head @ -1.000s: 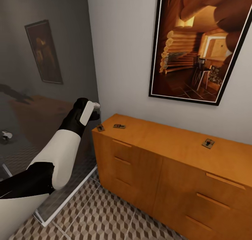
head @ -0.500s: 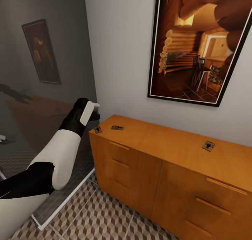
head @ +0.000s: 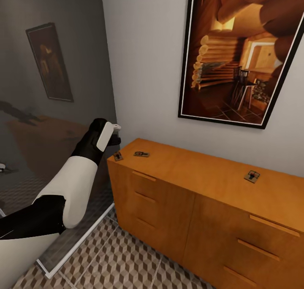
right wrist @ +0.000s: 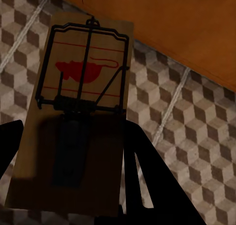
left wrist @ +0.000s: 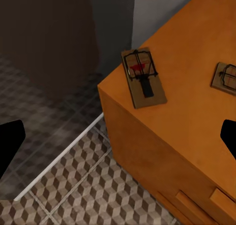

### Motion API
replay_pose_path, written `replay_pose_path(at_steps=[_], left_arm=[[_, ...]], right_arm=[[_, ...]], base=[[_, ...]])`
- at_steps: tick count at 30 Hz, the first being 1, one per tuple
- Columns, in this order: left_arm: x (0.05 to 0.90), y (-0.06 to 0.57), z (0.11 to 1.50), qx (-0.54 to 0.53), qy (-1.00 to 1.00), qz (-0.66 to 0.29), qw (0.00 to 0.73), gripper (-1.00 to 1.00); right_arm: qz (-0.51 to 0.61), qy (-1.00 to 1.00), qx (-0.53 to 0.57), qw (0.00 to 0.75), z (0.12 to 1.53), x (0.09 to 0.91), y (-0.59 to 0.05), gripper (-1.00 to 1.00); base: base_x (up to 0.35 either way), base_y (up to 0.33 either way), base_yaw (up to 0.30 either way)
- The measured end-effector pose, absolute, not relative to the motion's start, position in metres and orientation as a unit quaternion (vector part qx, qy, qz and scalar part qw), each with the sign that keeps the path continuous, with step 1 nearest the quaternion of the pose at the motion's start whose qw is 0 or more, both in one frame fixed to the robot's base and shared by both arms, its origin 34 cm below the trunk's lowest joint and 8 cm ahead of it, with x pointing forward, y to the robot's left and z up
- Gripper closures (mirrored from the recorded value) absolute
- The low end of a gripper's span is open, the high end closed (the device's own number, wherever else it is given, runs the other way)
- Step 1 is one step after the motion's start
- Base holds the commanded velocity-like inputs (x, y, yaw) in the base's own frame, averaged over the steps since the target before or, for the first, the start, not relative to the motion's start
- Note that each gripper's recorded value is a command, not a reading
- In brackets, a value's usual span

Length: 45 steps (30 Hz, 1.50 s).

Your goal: Take the four mousetraps from the cabinet in the bathroom and place them on the bathroom floor. Make sure all four end up on the same floor surface, and ensure that at least two of them are either under or directly next to the same bathroom sink.

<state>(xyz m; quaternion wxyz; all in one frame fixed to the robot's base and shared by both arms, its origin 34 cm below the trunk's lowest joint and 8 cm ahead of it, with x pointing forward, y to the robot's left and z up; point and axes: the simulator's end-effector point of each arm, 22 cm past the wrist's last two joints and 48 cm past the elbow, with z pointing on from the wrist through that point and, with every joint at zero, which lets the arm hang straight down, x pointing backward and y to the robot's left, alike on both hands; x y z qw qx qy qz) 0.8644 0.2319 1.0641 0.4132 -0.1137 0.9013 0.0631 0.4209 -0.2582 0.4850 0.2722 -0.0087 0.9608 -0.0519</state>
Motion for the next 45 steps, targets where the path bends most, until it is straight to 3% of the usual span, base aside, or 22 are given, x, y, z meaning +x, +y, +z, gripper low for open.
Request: replay_pose_path(at_steps=[12, 22, 27, 45], left_arm=[[0.868, 0.232, 1.056, -0.114, 0.903, 0.063, 0.409, -1.0], [0.87, 0.233, 1.05, -0.114, 0.905, 0.065, 0.405, -1.0], [0.87, 0.233, 1.05, -0.114, 0.905, 0.065, 0.405, -1.0], [0.87, 0.233, 1.049, -0.113, 0.905, 0.066, 0.404, -1.0]], right_arm=[[-0.052, 0.965, -0.01, 0.257, 0.479, 0.412, -0.258, 1.0], [-0.006, 0.993, -0.025, 0.114, 0.446, 0.308, -0.238, 1.0], [0.003, 0.997, -0.027, 0.077, 0.441, 0.281, -0.239, 1.0], [0.003, 0.997, -0.028, 0.07, 0.44, 0.275, -0.242, 1.0]], base=[[0.0, 0.0, 0.0], [0.0, 0.0, 0.0], [0.0, 0.0, 0.0], [0.0, 0.0, 0.0]])
